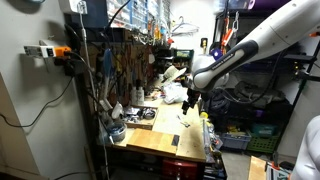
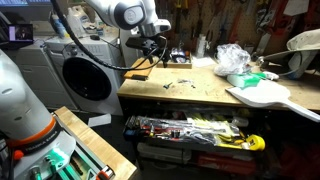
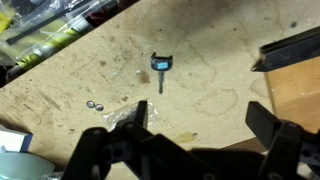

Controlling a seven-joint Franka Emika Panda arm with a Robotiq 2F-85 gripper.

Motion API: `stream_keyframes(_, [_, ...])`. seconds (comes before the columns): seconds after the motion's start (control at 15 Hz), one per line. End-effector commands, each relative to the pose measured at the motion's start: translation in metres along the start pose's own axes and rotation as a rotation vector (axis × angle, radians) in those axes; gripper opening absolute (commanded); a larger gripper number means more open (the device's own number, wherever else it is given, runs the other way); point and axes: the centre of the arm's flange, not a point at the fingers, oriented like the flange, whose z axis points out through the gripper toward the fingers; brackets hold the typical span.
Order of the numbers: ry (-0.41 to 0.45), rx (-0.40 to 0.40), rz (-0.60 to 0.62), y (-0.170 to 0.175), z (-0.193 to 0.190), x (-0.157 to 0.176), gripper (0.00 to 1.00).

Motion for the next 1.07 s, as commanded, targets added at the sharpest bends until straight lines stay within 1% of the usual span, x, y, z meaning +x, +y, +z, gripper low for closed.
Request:
stream_keyframes(0.0, [0.004,-0.003,-0.001,0.005,0.008,-0.002,1.0])
stream_keyframes(0.13, [-0.003,-0.005,0.0,0.008,0.015,-0.002,1.0])
stream_keyframes(0.47, [0.01,-0.006,-0.005,0.006,0.01,0.002,1.0])
stream_keyframes(0.53, [0.002,-0.021,0.003,0.009,0.016,0.005,1.0])
stream_keyframes(0.87, [-0.083,0.014,-0.004,0.015,0.057,0.013,1.0])
stream_keyframes(1.0, [-0.102,0.017,0.009,0.017,0.07,0.017,1.0])
